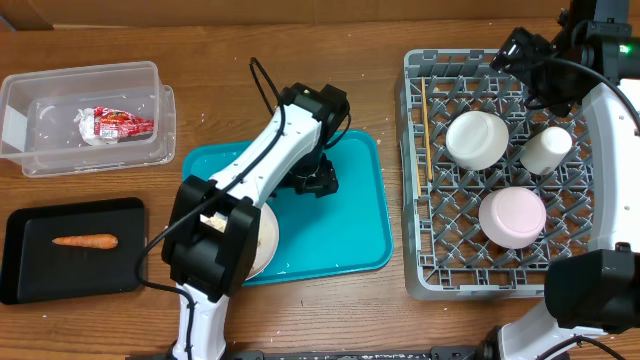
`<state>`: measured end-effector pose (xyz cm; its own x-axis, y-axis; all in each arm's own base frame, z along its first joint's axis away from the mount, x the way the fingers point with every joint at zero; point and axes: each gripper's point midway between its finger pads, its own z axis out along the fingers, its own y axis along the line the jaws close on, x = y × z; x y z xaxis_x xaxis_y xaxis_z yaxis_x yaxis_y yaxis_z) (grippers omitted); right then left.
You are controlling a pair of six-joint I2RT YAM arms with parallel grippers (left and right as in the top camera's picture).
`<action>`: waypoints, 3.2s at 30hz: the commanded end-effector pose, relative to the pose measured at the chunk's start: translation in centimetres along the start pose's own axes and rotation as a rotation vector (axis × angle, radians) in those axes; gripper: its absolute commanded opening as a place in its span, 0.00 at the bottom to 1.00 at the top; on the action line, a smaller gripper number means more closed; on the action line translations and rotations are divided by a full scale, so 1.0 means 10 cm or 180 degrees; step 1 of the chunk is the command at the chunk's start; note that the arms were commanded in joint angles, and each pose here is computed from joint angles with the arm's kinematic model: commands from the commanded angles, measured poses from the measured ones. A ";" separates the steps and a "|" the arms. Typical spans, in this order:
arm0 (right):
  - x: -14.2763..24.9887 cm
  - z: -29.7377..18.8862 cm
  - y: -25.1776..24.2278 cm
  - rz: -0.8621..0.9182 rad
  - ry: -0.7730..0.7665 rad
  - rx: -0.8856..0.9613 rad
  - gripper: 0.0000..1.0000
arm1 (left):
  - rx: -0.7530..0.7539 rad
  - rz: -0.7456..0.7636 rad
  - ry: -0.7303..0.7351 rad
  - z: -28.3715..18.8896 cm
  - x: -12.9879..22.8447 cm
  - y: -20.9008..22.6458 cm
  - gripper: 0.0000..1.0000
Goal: Sort waste into correct bins and load items into the dishwasher
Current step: 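Move the left gripper to the rim of the white food plate, then close the left gripper on the plate rim and lift the plate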
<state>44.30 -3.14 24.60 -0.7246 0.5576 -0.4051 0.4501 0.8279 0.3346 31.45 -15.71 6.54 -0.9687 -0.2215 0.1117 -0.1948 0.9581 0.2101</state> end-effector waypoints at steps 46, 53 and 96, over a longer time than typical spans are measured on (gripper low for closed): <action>-0.02 -0.03 0.02 0.0004 -0.0029 -0.0033 1.00 | -0.0107 -0.0268 0.0407 0.80 0.26 0.18 0.51; -0.02 -0.03 0.02 0.0004 -0.0029 -0.0033 1.00 | -0.0151 -0.0267 0.0454 0.80 0.30 0.21 0.44; -0.02 -0.03 0.02 0.0004 -0.0029 -0.0032 1.00 | -0.0394 -0.0235 0.0319 0.88 0.26 0.37 0.24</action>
<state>44.30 -3.14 24.60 -0.7244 0.5579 -0.4049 0.4504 0.8277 0.3348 27.16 -12.23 0.31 -0.9263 -0.3209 0.1977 -0.2586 0.9227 0.2860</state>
